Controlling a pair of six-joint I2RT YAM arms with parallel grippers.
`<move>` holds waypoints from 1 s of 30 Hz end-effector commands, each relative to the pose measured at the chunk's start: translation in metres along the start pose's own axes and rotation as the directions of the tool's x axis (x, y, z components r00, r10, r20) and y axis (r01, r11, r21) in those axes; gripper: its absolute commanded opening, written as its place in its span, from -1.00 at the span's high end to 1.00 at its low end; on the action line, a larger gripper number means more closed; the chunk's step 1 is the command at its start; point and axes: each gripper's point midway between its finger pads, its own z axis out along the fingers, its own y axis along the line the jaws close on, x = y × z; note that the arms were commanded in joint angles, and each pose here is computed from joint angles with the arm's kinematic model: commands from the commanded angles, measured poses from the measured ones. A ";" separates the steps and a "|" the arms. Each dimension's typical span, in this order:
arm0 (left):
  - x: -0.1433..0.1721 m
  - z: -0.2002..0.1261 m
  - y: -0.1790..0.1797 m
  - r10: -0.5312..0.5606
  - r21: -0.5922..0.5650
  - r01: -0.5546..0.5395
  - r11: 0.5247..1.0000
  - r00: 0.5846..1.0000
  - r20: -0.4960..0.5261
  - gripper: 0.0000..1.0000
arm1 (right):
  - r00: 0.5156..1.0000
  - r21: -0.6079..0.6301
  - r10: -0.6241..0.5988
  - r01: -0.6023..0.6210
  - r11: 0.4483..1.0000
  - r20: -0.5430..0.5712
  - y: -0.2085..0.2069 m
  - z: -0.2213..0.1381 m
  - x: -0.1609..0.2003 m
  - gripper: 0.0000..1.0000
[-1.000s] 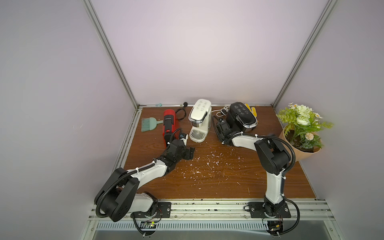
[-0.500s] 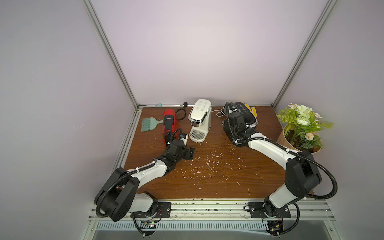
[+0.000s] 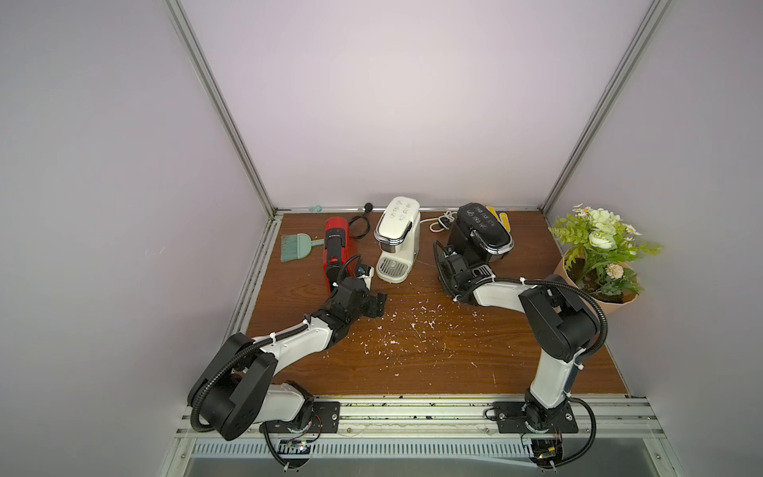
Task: Wipe the surface of a coffee machine
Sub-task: Wipe the dirt from the surface of the coffee machine.
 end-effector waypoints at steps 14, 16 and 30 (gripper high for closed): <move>-0.018 -0.006 -0.005 0.001 0.005 -0.001 1.000 0.998 0.057 -0.59 | 0.974 0.040 0.090 -0.100 0.994 0.208 -0.049 -0.088 -0.084 0.64; -0.018 -0.005 -0.005 0.003 0.002 -0.003 1.000 0.999 0.052 -0.59 | 0.982 0.042 0.083 -0.092 0.995 0.170 -0.047 -0.077 -0.068 0.65; -0.018 -0.006 -0.002 0.008 -0.017 -0.008 1.000 0.999 0.054 -0.60 | 0.994 -0.022 0.111 -0.111 0.994 0.014 -0.029 -0.033 -0.001 0.64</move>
